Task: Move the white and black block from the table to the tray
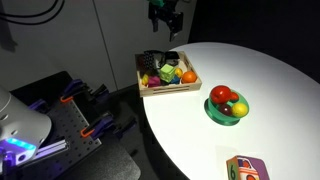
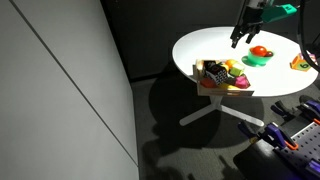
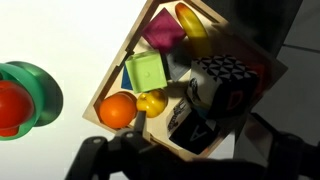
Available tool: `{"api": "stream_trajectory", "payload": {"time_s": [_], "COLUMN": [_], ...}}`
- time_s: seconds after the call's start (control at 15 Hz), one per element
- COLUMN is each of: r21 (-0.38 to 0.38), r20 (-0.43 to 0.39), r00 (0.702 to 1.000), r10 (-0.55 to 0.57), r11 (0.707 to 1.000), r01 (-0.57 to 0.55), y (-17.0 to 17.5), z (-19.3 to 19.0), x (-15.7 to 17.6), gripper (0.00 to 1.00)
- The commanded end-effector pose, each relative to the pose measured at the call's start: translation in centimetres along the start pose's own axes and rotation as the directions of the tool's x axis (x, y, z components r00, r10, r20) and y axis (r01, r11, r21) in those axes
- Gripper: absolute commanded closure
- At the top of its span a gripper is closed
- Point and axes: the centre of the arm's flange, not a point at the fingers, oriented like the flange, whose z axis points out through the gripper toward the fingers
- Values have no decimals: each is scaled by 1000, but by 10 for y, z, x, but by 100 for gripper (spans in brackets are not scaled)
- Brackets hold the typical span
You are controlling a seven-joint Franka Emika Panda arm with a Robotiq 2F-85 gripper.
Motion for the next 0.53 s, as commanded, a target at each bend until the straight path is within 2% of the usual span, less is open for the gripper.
{"api": "stream_trajectory", "payload": {"time_s": [0.0, 0.47], "r21": [13, 22], "r20": [15, -14], "r00": [999, 996], "r10": [-39, -86], "r11": [999, 996], "r01": [38, 86], "y": [9, 10], "z": [-25, -61], "x": [-12, -34], "gripper": [0, 0]}}
